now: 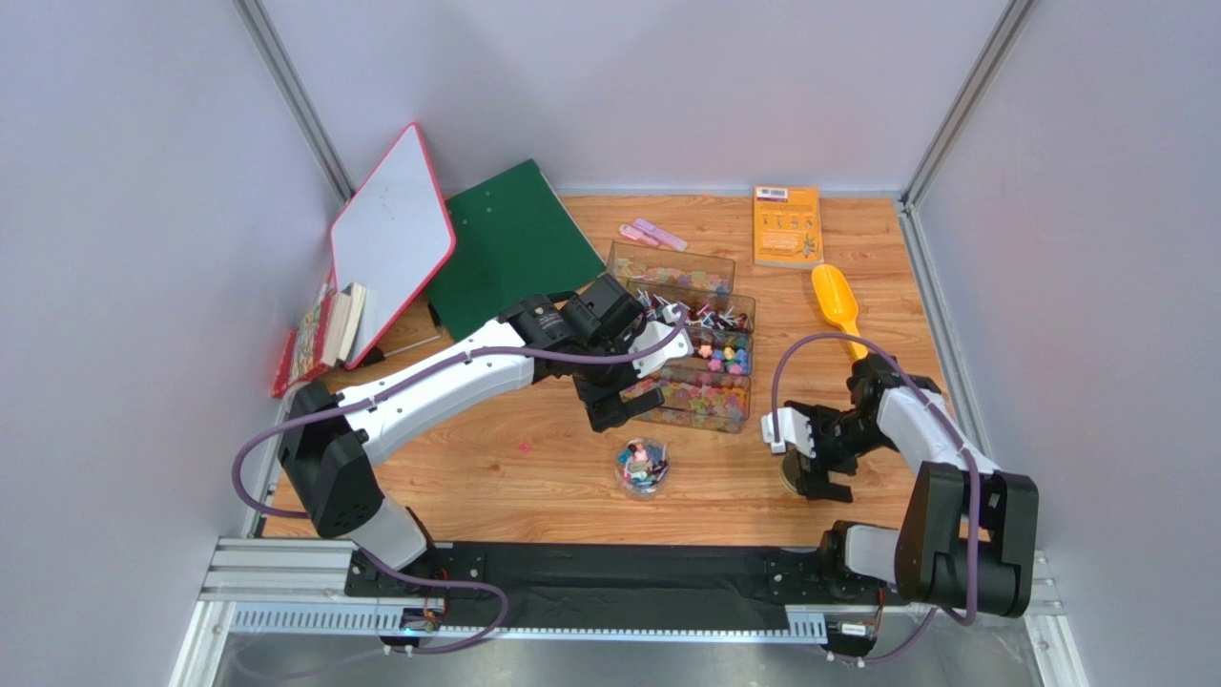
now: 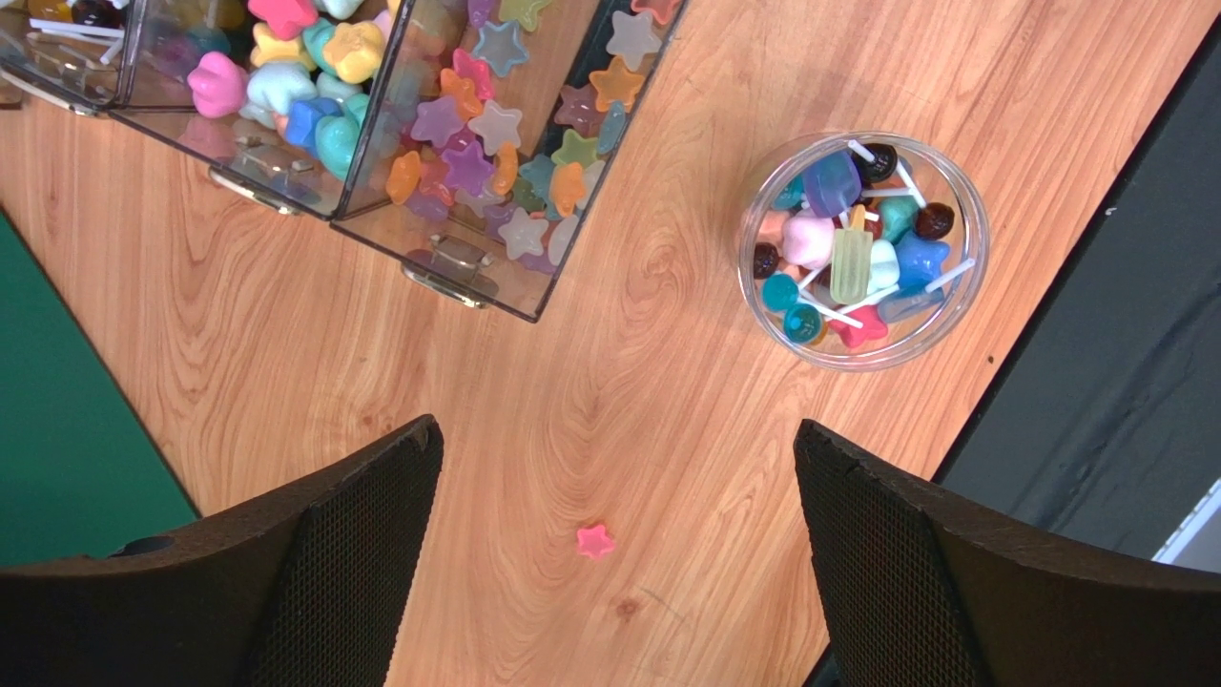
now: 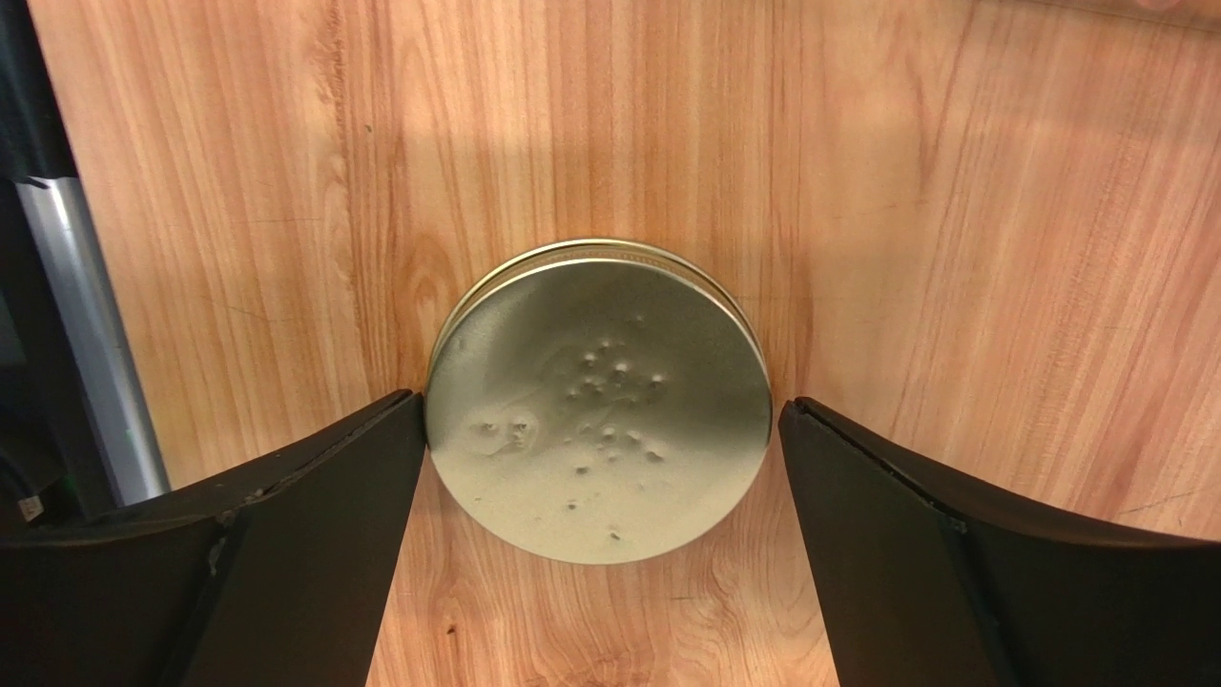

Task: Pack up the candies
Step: Pick up the bottle lid at the center of the board, then close the bottle lid on the packing bottle.

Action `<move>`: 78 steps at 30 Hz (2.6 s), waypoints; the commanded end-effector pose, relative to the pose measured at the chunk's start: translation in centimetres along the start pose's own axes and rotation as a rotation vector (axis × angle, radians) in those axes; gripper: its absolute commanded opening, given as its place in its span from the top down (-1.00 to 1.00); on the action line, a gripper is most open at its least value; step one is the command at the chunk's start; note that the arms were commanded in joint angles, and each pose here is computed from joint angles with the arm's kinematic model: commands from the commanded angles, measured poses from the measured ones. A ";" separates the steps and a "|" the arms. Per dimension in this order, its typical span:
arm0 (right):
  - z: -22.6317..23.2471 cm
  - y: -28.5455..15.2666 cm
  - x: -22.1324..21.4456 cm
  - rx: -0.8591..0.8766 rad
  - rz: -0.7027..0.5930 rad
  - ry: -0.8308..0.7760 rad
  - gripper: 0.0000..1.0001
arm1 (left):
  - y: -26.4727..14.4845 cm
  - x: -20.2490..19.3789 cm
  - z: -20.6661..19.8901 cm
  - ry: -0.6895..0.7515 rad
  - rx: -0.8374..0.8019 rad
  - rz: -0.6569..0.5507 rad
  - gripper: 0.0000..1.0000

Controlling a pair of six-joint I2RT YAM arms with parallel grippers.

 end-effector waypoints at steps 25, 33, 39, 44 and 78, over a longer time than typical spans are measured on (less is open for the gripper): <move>-0.7 -7.1 11.9 -0.154 -0.062 -0.299 -0.80 | -6.7 -3.1 4.4 -0.149 0.272 -0.126 -0.91; -1.2 -3.5 21.3 -0.052 -0.097 -0.357 -0.73 | -11.6 -6.8 4.7 -0.186 0.420 -0.220 -0.93; 0.2 0.5 25.1 0.050 -0.073 -0.457 -0.73 | -13.5 -8.5 4.1 -0.217 0.447 -0.266 -0.93; 0.3 3.0 26.9 0.086 -0.038 -0.510 -0.72 | -14.4 -9.8 3.3 -0.207 0.473 -0.282 -0.93; 1.9 6.1 27.0 0.168 0.059 -0.548 -0.73 | -14.2 -11.6 1.9 -0.228 0.479 -0.311 -0.94</move>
Point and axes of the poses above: each gripper's point midway between its finger pads, its own y axis out along the fingers, its own z axis along the line the jaws close on, x = y × z, the point moved 2 cm from there along -y, back along the fingers, and after that the axes turned 5 degrees about y, right-handed, at the moved point
